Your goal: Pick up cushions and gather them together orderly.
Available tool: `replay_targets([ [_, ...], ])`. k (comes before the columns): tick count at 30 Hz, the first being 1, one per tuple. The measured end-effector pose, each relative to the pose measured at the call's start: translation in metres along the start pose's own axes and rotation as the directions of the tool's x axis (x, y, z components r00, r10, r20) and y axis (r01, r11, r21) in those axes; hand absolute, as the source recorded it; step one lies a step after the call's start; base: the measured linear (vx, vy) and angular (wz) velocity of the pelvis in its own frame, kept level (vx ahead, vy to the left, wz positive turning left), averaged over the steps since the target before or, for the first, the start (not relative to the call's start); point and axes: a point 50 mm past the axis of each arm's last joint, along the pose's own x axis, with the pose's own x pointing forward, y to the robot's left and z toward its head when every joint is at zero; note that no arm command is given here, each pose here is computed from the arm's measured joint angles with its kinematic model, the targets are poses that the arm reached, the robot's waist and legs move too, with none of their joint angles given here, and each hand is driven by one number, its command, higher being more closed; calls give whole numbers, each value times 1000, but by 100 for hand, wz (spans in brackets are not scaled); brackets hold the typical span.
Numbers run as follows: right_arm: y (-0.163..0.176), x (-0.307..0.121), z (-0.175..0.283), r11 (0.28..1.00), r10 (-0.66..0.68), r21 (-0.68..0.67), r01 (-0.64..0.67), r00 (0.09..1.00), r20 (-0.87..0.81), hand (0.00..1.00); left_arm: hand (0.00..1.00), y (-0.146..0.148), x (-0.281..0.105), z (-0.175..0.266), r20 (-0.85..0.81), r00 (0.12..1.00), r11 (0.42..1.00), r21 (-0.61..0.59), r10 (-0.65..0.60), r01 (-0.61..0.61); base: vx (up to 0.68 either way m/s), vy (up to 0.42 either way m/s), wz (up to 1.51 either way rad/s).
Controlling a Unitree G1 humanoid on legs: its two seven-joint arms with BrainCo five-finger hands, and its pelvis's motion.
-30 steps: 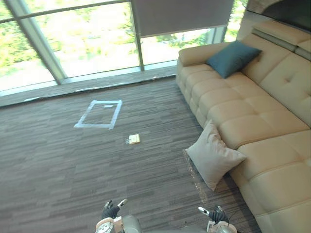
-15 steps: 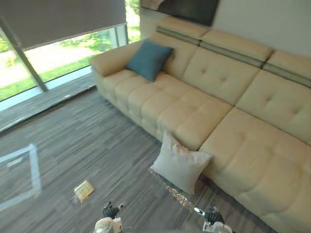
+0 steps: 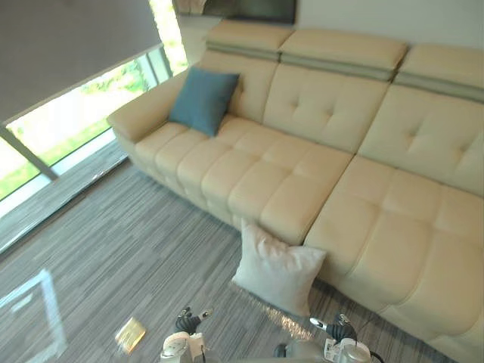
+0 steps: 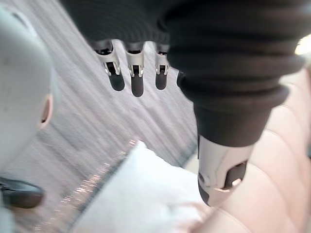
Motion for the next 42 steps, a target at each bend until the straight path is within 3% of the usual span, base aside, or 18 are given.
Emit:
replay_targets([
  [7, -1, -1, -6, 1000, -5, -2, 5, 1000, -23, 0, 0, -3, 0, 4, 23, 1000, 1000, -28, 2, -1, 223, 146, -90],
  [12, 19, -9, -25, 999, 32, 29, -30, 996, -81, 0, 0, 8, 4, 9, 25, 999, 1000, 8, 20, -21, 291, 236, -14],
  [27, 0, -5, -23, 996, -53, 72, 59, 995, -85, 0, 0, -4, 3, 5, 9, 1000, 1000, 25, -10, 10, -21, 5, -9],
  [31, -5, 5, 7, 992, -82, 91, 83, 997, -13, 0, 0, -14, 11, 36, 88, 996, 999, 25, -22, 20, -273, -38, -16],
  [36, -2, 14, 68, 987, -97, 143, 73, 981, 169, 0, 0, -15, 17, 120, 322, 947, 1000, 29, -13, 4, -318, -36, 2],
  [42, 13, 4, 186, 973, -103, 230, -15, 864, 492, 0, 0, -17, 0, 220, 590, 808, 996, -67, -1, 50, -174, -36, -2],
])
